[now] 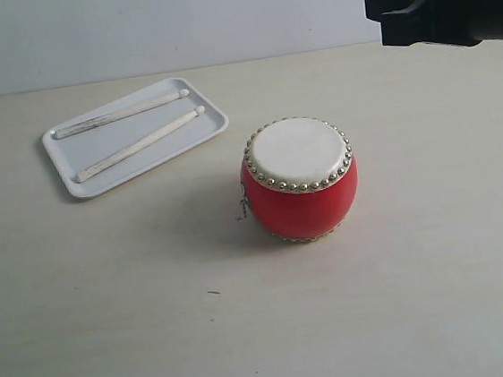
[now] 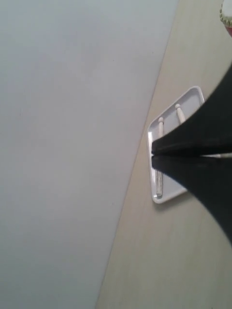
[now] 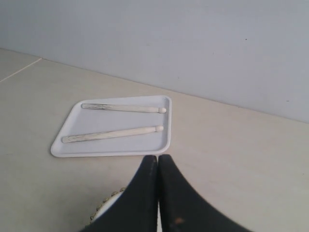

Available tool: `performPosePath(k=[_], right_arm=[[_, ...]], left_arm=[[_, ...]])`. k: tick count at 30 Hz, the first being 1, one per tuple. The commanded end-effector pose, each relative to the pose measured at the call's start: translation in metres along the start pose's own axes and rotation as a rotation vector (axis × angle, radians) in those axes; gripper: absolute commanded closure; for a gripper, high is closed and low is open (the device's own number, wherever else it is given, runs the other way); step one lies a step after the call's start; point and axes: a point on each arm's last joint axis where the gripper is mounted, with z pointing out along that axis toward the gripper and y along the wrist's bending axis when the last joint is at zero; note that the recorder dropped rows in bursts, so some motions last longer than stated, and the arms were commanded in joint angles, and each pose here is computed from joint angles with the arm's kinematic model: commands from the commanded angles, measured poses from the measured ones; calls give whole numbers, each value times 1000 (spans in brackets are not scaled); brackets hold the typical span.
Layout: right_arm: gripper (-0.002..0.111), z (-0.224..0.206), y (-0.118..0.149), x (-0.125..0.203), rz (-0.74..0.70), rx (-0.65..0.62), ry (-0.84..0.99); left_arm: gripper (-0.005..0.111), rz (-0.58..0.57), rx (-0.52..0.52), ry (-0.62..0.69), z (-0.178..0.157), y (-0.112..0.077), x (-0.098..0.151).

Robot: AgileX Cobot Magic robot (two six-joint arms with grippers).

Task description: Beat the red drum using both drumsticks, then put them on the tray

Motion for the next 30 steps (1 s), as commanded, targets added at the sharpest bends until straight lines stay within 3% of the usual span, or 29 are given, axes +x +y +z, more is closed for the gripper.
performPosePath(k=[1, 7, 17, 26, 30], right_arm=[[108, -1, 0, 1, 7, 2, -3], [108, -1, 0, 1, 7, 2, -3], [108, -1, 0, 0, 6, 2, -5], [108, -1, 0, 0, 6, 2, -5], [108, -1, 0, 0, 6, 2, -5]], left_arm=[[107, 32, -16, -34, -16, 5, 9], [107, 55, -14, -81, -35, 14, 32], [107, 190, -44, 0, -26, 22, 56], [107, 240, -88, 133, -16, 37, 98], [107, 228, -118, 163, -16, 40, 102]])
